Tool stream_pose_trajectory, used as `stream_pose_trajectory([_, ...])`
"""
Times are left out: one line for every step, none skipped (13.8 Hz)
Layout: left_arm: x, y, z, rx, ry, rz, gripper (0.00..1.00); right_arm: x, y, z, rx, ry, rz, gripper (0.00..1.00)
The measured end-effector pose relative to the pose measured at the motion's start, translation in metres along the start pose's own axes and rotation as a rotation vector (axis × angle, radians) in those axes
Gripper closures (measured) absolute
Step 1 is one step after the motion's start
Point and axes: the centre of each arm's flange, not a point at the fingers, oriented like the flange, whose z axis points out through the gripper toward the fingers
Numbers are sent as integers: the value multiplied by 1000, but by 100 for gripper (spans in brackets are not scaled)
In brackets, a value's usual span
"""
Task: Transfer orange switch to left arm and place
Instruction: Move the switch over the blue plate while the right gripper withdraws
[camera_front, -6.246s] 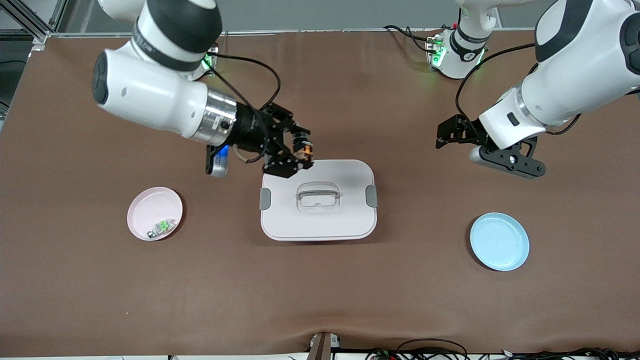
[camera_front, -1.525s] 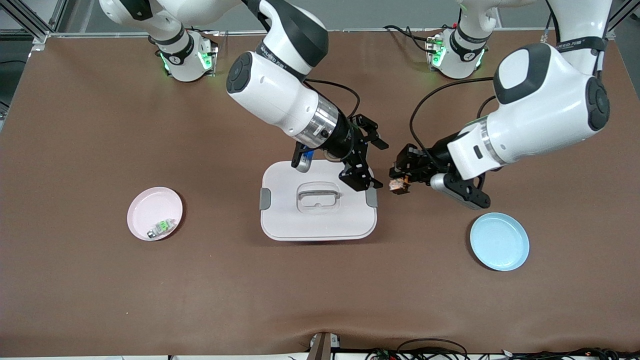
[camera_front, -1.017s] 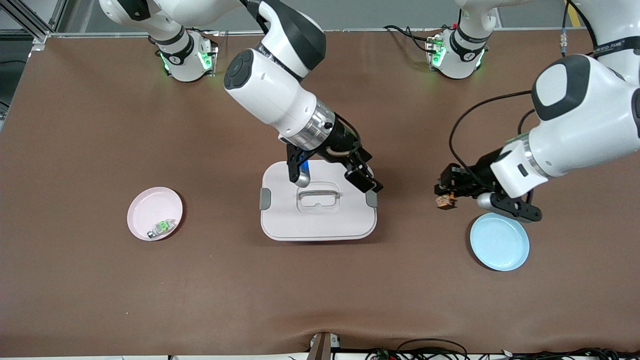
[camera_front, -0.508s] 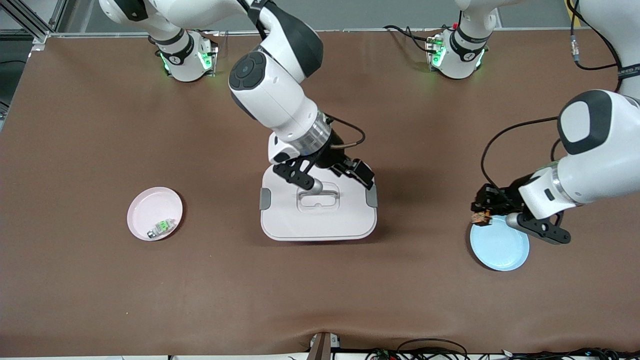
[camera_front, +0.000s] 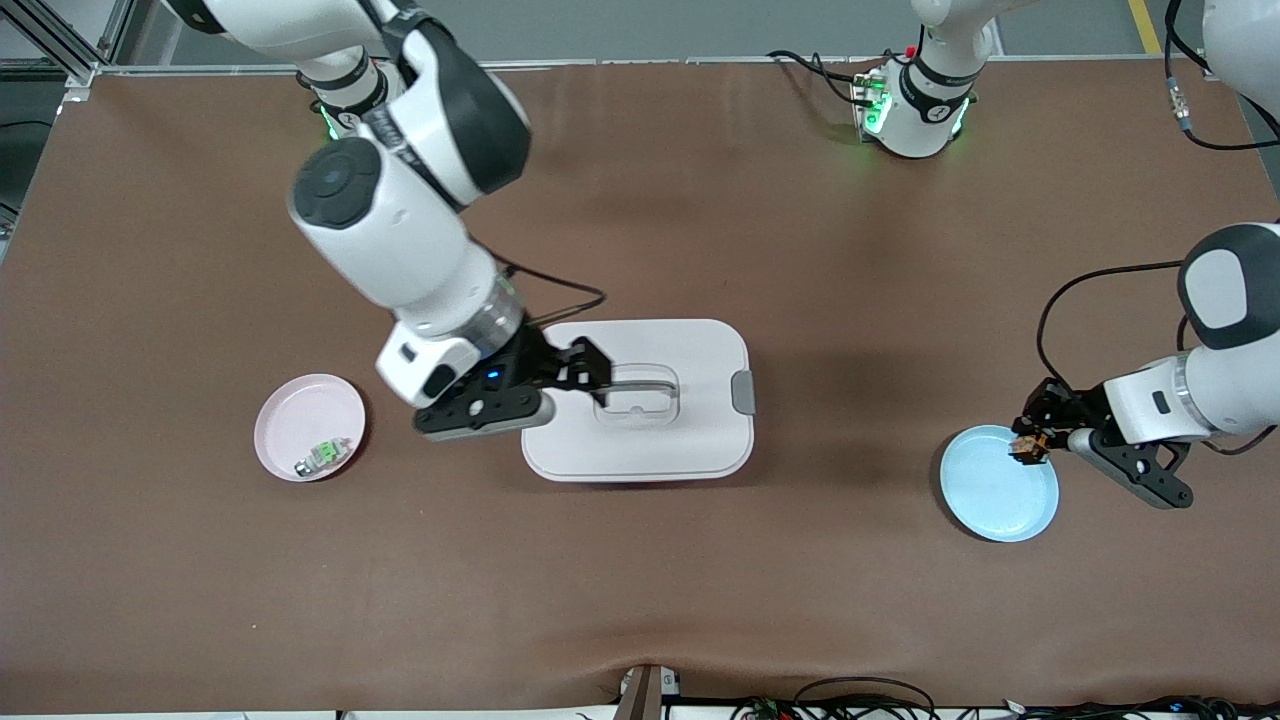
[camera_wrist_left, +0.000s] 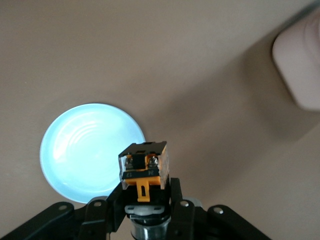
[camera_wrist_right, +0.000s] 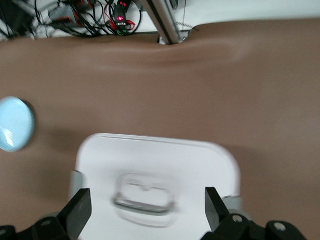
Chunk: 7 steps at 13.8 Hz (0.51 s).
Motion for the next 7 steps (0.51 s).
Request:
stream_pose_trajectory([-7,-10,6,11,-22,54,63,2,18,-2,-46,-19,-92,0])
stream_pose_trajectory([-13,-19,12,21,-45,105,63,3,31,-2,-77,-39,-175,0])
stream_pose_trajectory([-18,-27,19,25,-65,153,63,5,40,-2,-94,-51,-247,0])
stream_pose_trajectory([-22,-33,26,22,-76,194,63,6,48,-3,-104,-56,-310,0])
stream_pose_trajectory([-27,-40,32,15,-82,238,63,8,57,-5,-109,-64,-359,0])
stream_pose_trajectory([-31,-48,39,8,-81,289,63,9,68,-6,-114,-84,-392,0])
stream_pose_trajectory([-36,-57,46,5,-76,336,63,9,81,-8,-120,-110,-414,0])
